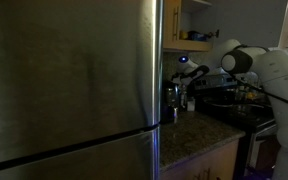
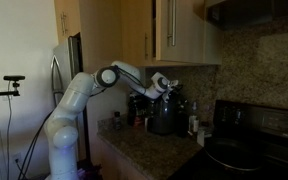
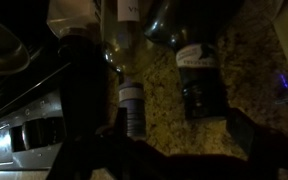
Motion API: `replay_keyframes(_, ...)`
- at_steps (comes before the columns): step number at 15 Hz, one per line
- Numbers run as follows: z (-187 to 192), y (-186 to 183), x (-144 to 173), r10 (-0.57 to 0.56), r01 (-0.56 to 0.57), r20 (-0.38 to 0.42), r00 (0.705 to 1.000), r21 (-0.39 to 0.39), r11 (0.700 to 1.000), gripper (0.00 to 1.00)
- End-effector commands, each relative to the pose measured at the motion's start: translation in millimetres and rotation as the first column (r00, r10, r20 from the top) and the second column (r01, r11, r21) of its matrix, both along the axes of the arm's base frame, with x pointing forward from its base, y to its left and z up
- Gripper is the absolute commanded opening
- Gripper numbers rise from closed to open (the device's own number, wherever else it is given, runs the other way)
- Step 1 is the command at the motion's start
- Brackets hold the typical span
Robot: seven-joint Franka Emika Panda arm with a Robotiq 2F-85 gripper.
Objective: Pick up the olive oil bottle
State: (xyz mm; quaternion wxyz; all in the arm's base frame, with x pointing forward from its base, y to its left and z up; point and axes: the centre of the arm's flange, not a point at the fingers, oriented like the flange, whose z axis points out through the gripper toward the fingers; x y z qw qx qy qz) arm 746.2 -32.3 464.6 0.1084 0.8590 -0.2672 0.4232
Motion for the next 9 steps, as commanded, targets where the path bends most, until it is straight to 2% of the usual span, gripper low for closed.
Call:
replay_keyframes(1,-41,11,21,0.035,-0.038,-0.148,0.988,-0.018,0.999,1.00)
replay_keyframes(4,-41,13,25,0.068,-0.067,-0.174,0.982,0.012,0.998,1.00)
replay_keyframes(6,-53,11,28,0.020,-0.024,-0.233,0.972,-0.012,1.000,1.00)
replay_keyframes(9,-64,2,31,-0.024,0.018,-0.237,0.971,-0.026,1.000,0.98)
